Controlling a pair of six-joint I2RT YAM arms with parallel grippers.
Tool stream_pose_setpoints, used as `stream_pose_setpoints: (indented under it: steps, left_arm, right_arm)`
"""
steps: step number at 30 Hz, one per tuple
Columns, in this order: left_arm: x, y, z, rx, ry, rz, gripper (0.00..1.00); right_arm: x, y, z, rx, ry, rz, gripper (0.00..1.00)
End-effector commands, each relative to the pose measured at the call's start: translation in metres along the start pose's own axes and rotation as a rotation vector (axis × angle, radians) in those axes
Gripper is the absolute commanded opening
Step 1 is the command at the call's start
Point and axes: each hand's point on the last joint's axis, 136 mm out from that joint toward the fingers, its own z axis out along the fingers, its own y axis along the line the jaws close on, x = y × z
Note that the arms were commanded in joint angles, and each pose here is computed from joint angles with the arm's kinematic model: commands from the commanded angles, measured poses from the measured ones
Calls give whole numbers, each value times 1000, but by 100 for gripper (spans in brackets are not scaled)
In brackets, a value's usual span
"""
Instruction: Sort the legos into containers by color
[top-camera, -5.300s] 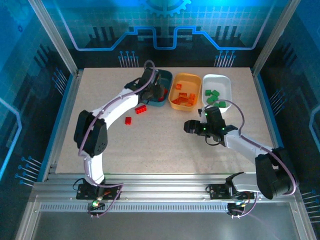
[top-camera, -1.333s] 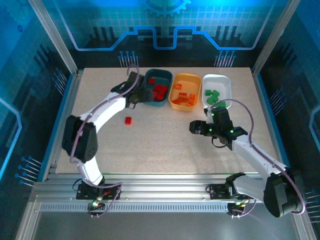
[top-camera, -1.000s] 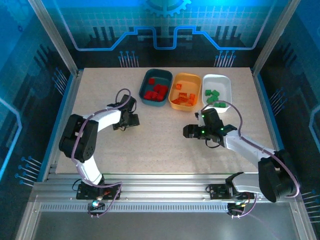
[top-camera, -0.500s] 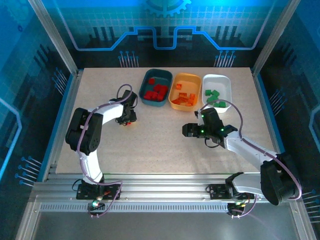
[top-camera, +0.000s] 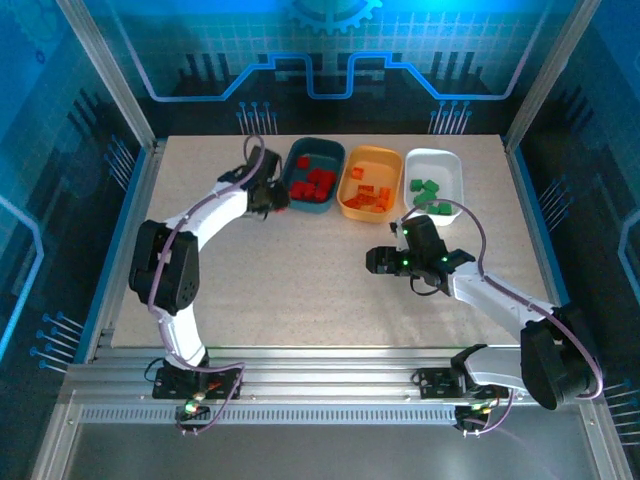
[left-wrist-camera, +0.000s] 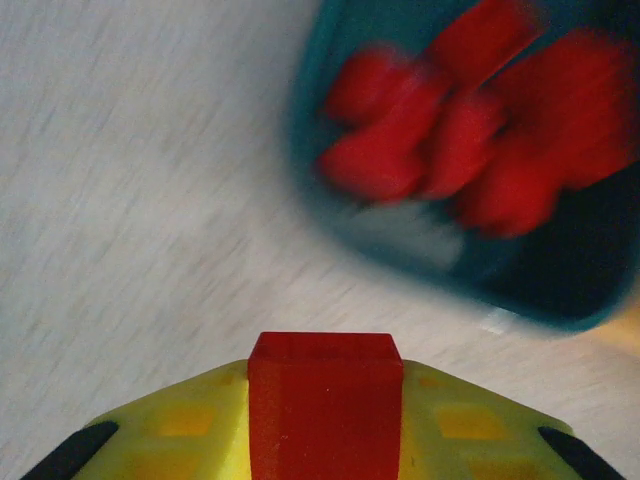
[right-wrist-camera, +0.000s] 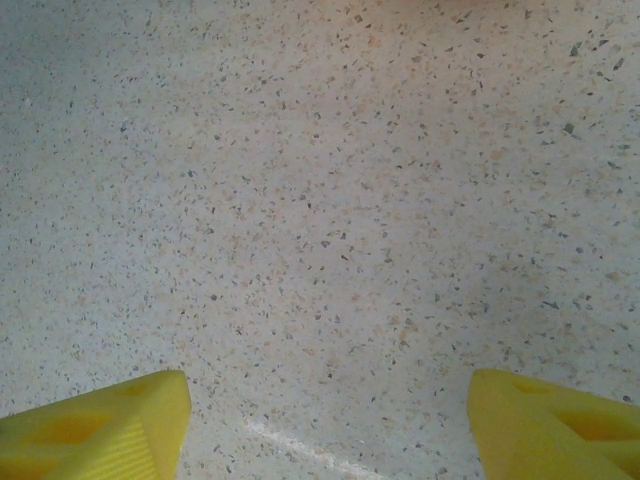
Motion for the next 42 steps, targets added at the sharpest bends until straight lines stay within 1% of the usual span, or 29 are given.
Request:
stream_pose_setpoints:
  steps: [1,3,7,12,13,14,17,18,19,20,21,26,29,31,32,33,35,37,38,39,41,42]
  left_arm:
    - [-16,-39,18,150,21,31,25]
    - [-27,-55,29,210,3,27,25]
    - [-46,-75,53,253,-4,29,27]
    - [-55,-84,75,250,19,22,30]
    - [-55,-85,77,254,20,22,33]
    - [-56,-86,77,255,18,21,39]
    - [-61,-95,67,272,-3,43,68]
    - [-63,-99,61,280,-14,56,81]
    - [-65,-104,53,292,-25,70,90]
    - [-67,-108,45,299,-37,80,96]
    - [-72,-114,33,313,-57,95,99]
    - [-83,-131,-32,361,-150,146,99]
    - [-79,-130,-77,377,-232,173,99]
    - [-72,-122,-106,360,-298,189,99]
    - [-65,-117,-123,347,-336,204,99]
    - [-59,-109,-138,313,-383,217,99]
    - [-39,-93,-160,263,-440,281,99]
    - [-24,-62,-179,136,-502,284,99]
    - [-21,-40,-195,66,-559,247,99]
    - [-12,-19,-202,12,-594,218,99]
    - [4,18,-209,-56,-672,169,99]
    - [9,30,-213,-65,-732,170,99]
  right_arm:
    - [-11,-5,-8,17,-26,6,75]
    - [-11,-11,-11,26,-32,23,75]
    - [-7,-22,-17,40,-44,48,75]
    - [-3,-35,-21,54,-51,72,75]
    - [-2,-38,-21,57,-53,75,75]
    - [-3,-39,-23,59,-59,79,75]
    - [-5,-42,-25,58,-70,89,76]
    - [-7,-41,-26,55,-78,90,76]
    - [-8,-41,-27,55,-82,91,76]
    - [-10,-40,-27,52,-86,91,77]
    - [-12,-39,-29,47,-93,92,77]
    - [-30,-27,-40,8,-163,89,80]
    - [-48,-15,-52,-7,-237,64,81]
    - [-60,-4,-64,6,-293,17,82]
    - [-67,4,-71,23,-329,-27,85]
    - [-74,12,-80,51,-377,-68,99]
    - [-86,25,-94,74,-463,-125,100]
    - [-99,35,-100,121,-567,-215,100]
    - [-105,36,-103,169,-587,-283,100]
    - [-111,29,-107,239,-585,-268,100]
    - [-122,23,-110,314,-591,-308,100]
    - [-126,20,-110,346,-608,-333,100]
